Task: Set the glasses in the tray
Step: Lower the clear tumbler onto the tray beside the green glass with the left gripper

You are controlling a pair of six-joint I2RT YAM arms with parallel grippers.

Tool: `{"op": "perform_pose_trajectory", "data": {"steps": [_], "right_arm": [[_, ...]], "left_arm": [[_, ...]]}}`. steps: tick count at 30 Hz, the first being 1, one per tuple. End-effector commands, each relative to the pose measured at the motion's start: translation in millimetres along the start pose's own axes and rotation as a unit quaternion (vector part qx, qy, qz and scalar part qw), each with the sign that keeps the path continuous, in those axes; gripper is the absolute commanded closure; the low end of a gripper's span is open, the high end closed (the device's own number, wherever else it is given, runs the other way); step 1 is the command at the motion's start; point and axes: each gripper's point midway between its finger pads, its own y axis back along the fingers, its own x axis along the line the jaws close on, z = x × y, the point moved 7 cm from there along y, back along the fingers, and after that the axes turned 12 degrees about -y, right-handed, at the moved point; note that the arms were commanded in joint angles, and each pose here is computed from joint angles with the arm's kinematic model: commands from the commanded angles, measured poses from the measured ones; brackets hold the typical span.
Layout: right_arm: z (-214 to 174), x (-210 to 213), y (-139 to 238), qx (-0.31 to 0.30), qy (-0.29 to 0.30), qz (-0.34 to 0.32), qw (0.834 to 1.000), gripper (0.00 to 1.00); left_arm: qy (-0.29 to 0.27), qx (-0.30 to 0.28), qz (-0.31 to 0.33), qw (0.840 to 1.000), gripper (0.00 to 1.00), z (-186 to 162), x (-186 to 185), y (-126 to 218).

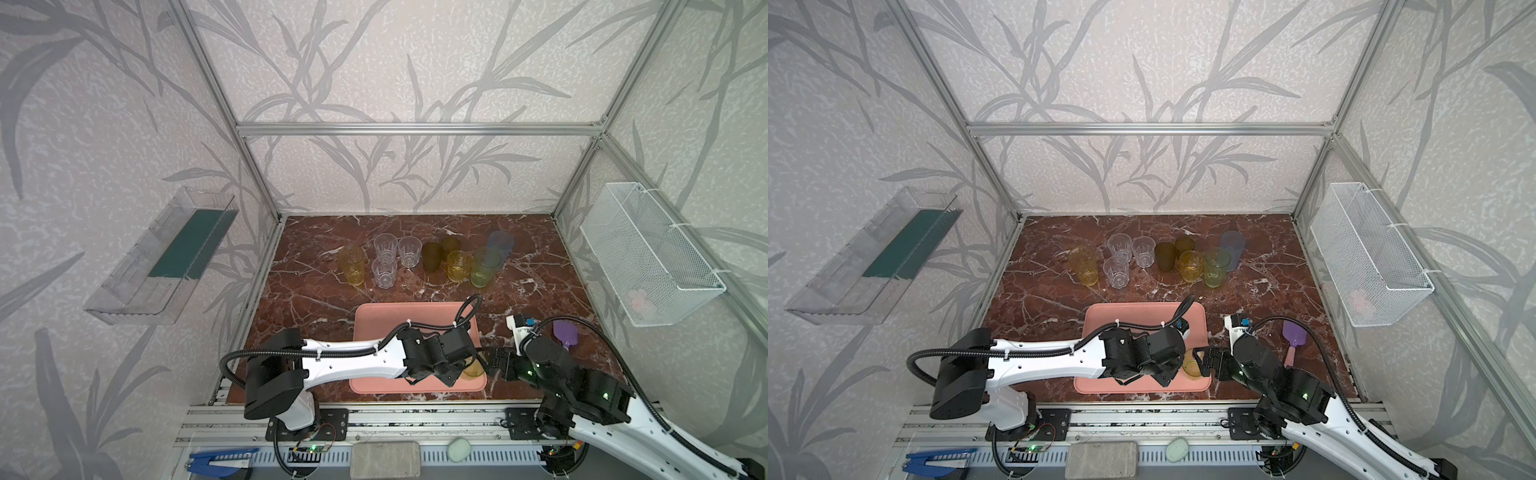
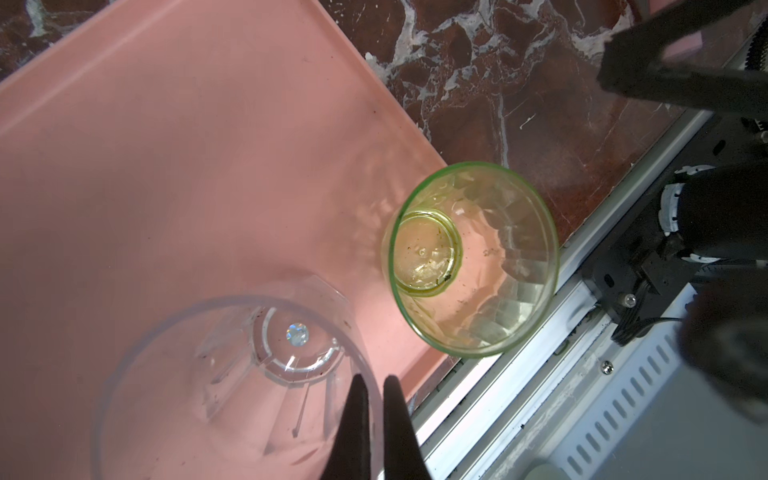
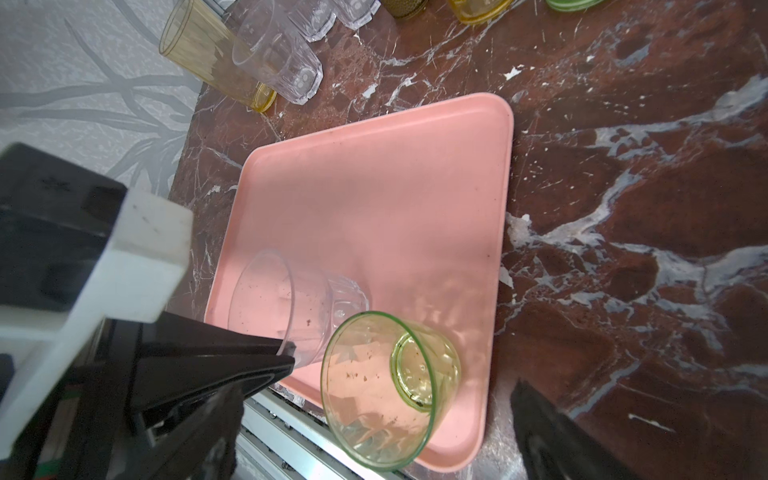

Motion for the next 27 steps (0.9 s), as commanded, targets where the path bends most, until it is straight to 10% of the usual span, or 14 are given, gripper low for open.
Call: {"op": "perform_pose_trajectory", "data": {"steps": [1, 11, 27], "right_arm": [[0, -4, 0, -0.005, -0.004, -0.008, 1.0, 0.01], [0, -5, -1, -0.005, -0.005, -0.011, 1.0, 0.01], [-1, -5, -3, -0.003, -0.004, -0.014, 1.0, 0.01]], "left_arm": [[0.015, -0.001, -0.013, 1.0, 1.0, -3, -4, 2], [0.015, 0.002, -0.01, 1.0, 1.0, -3, -6, -1], [0.025, -0.018, -0.003, 1.0, 0.54, -2, -2, 8]]}}
